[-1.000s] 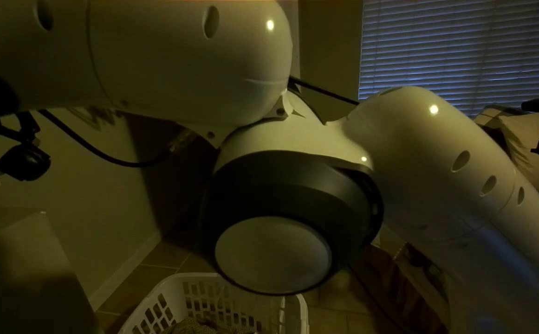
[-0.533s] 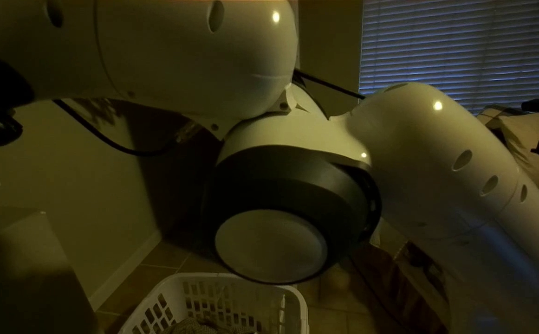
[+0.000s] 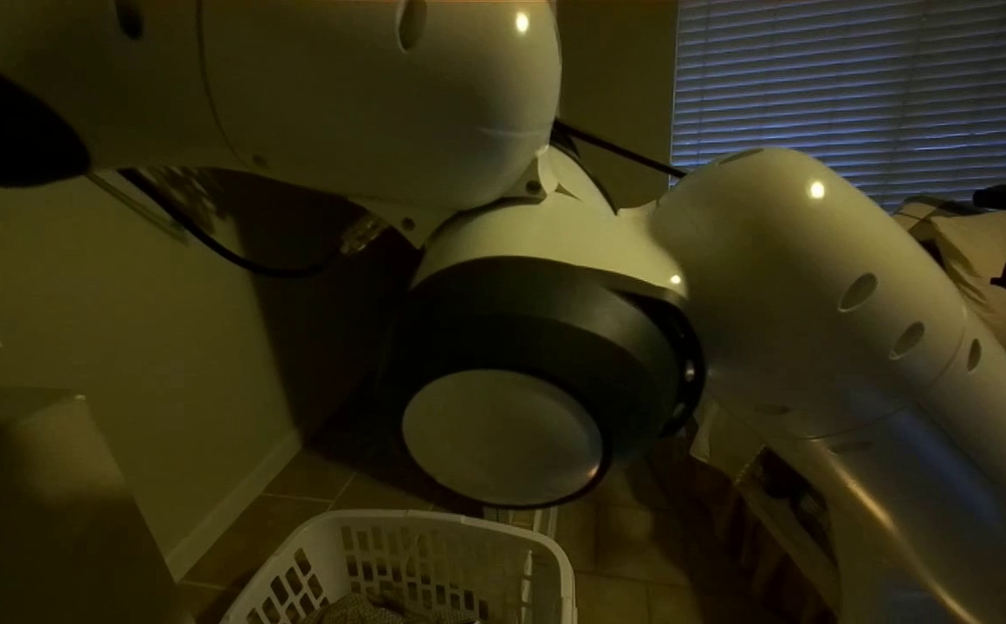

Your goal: Move the black object to the shelf above

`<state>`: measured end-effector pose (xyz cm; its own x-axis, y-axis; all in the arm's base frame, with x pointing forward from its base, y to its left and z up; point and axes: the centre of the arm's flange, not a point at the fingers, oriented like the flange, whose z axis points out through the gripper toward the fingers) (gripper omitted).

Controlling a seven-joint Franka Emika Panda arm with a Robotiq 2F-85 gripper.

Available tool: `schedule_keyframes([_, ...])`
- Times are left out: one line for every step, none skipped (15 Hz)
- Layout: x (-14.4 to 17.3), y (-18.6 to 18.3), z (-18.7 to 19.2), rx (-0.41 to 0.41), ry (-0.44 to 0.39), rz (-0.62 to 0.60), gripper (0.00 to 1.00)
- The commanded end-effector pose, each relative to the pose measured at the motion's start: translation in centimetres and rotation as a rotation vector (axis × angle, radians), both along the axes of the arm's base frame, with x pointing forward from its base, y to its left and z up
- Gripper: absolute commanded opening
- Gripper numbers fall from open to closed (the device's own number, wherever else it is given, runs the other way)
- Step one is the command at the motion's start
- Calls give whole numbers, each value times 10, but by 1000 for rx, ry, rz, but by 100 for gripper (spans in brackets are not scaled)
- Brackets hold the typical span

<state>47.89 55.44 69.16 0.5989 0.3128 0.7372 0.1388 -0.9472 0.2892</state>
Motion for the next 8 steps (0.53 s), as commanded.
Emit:
schedule_keyframes([-7,-14,4,68,-75,34,20])
schedule_keyframes([-7,-14,6,86,-94,45,20])
schedule_keyframes([-7,-14,8,97,-109,52,20])
schedule_keyframes([-6,-14,10,113,-125,62,20])
schedule_keyframes([-4,-15,12,130,-136,76,20])
schedule_keyframes([-2,-15,14,147,-147,89,20])
schedule_keyframes([1,-16,15,159,-155,96,20])
schedule_keyframes([3,-17,16,174,-166,109,20])
